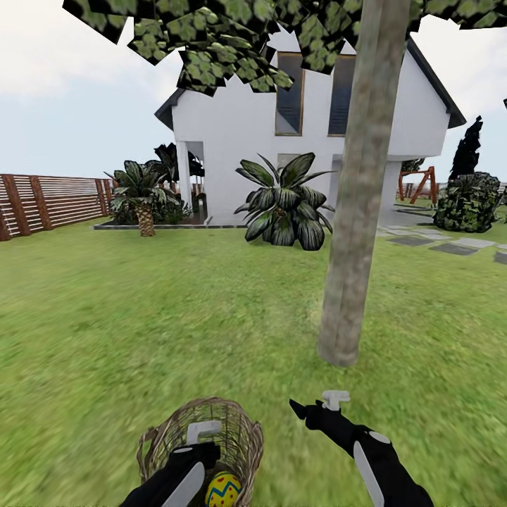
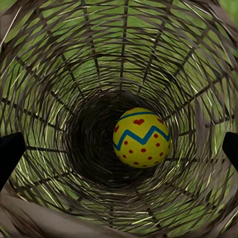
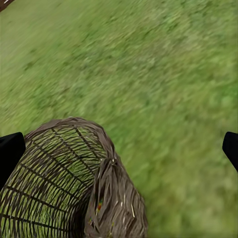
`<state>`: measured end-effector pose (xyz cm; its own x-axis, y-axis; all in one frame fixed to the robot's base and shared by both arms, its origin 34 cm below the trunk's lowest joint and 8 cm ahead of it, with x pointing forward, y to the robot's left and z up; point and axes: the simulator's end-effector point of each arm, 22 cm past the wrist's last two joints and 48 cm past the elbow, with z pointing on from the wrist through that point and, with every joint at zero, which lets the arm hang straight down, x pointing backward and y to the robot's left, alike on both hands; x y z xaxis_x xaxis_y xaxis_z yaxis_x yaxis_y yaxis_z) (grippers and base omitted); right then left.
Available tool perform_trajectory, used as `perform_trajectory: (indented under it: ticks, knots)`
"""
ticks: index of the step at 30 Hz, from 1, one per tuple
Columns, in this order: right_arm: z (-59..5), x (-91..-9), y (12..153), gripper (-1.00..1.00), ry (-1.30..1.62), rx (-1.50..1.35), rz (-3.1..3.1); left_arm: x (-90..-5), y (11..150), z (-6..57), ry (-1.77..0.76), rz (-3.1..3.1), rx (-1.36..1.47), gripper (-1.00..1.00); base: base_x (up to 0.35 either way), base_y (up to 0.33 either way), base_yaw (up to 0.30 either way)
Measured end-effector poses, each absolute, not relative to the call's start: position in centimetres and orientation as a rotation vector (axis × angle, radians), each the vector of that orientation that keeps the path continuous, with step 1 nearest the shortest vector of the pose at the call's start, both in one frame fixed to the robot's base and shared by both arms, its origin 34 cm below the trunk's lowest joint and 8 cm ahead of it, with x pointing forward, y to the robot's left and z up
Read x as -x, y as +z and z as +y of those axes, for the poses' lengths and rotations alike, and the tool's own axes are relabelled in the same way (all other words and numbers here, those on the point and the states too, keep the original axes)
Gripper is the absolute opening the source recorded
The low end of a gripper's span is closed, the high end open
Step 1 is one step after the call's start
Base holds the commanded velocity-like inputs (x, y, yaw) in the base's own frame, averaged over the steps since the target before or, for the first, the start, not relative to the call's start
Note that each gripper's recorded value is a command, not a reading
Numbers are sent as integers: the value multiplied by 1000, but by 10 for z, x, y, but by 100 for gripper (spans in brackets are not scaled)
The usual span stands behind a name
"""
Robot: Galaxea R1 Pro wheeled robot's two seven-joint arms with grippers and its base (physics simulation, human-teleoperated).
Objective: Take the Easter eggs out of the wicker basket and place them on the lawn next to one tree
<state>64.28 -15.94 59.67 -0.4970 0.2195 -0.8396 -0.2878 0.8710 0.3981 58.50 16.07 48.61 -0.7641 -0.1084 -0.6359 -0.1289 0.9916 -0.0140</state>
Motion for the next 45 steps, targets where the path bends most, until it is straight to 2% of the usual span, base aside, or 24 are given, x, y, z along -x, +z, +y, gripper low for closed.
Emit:
perform_trajectory:
  ticks: [26, 45]
  knots:
    - [-159, -643, 597, 100, 612, 50, 2000, -585, 486, 161, 41, 2447, 166, 100, 103, 5, 0]
    - [-159, -643, 597, 100, 612, 50, 2000, -585, 486, 161, 40, 2446, 167, 100, 20, 0, 0]
